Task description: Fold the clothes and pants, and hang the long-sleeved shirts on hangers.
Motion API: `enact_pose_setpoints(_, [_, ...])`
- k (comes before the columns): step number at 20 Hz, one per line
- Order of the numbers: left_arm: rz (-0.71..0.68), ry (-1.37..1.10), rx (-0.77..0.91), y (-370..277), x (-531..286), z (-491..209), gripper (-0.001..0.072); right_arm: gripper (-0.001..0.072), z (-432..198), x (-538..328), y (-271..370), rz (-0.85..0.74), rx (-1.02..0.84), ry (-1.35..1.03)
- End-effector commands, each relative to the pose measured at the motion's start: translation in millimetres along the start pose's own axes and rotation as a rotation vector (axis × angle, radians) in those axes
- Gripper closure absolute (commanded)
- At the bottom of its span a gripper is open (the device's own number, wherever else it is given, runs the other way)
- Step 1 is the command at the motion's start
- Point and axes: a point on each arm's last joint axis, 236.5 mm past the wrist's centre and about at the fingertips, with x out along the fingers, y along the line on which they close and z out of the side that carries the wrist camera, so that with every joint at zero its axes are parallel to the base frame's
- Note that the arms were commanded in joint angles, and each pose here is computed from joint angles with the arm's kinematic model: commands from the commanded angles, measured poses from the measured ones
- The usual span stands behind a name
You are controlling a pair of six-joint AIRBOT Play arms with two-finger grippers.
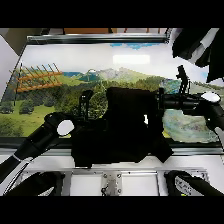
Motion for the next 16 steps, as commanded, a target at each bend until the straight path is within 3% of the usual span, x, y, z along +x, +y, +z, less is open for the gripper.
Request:
enact_pose_setpoints(1, [0.024,0.017,-0.045,7,13,0,0.0093,0.0699,0,0,1,0.001,0.002,0.001])
enact_pose_setpoints(2, [0.016,0.018,-0.043,3,17,-2,0.0097,0.0699,0,0,1,0.001,0.001,0.0])
enact_pose_setpoints(3, [0.016,0.021,-0.036,2,21,-3,0.0334,0.0699,0,0,1,0.002,0.001,0.0])
enact_pose_setpoints(4, [0.023,0.025,-0.027,3,25,-3,0.0646,0.0699,1,0,1,0.001,-0.001,0.0])
enact_pose_setpoints(5, [0.038,0.027,-0.019,7,26,-3,0.0694,0.0699,3,-1,3,0.0,-0.007,-0.002])
enact_pose_setpoints(10, [0.145,-0.04,-0.098,65,-27,22,0.0694,0.07,29,-19,16,-0.057,-0.011,-0.034])
enact_pose_setpoints(16, [0.137,-0.106,-0.129,74,-51,34,0.0694,0.0699,53,-21,43,-0.088,0.006,-0.063])
